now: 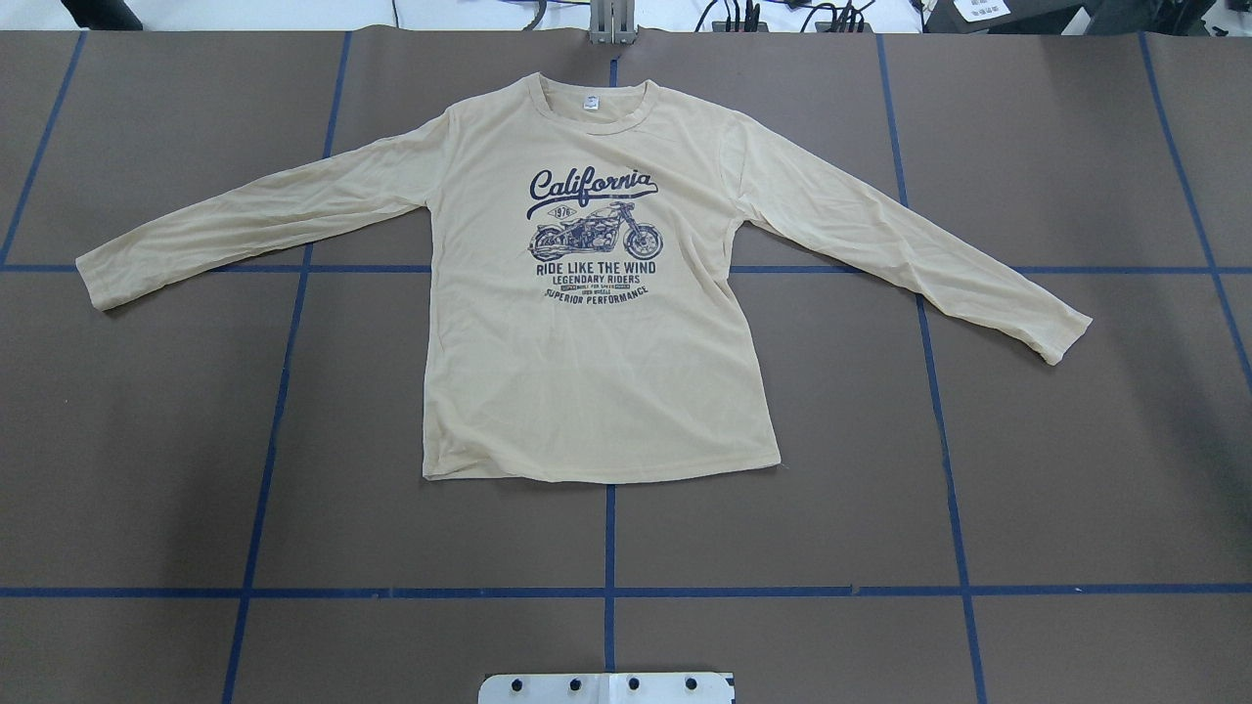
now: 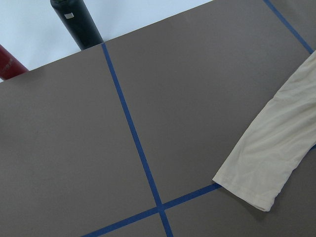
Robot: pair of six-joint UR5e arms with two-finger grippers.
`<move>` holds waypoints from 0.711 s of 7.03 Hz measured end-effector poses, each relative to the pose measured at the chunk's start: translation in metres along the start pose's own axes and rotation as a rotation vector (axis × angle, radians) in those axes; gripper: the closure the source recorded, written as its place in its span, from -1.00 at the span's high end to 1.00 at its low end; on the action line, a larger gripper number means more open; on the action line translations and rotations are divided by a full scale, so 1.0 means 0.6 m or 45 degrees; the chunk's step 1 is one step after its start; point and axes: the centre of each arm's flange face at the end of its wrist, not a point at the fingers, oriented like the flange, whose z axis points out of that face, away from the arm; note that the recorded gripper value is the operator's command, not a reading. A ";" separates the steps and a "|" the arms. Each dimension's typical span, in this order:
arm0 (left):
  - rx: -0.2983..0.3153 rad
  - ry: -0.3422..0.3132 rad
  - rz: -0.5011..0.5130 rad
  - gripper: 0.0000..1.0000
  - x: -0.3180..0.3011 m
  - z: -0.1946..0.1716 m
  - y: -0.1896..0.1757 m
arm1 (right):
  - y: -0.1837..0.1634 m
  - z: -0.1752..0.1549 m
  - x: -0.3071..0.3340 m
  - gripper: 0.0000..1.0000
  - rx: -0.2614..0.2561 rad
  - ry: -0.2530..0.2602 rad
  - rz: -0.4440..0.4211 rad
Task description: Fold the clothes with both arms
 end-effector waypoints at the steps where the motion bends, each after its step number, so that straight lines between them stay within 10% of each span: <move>1: -0.016 0.030 -0.006 0.99 0.014 -0.013 0.004 | 0.007 0.003 0.003 1.00 -0.006 -0.003 0.002; 5: 0.045 0.119 0.077 0.99 0.065 -0.058 0.001 | 0.026 0.030 0.025 1.00 -0.019 -0.012 0.026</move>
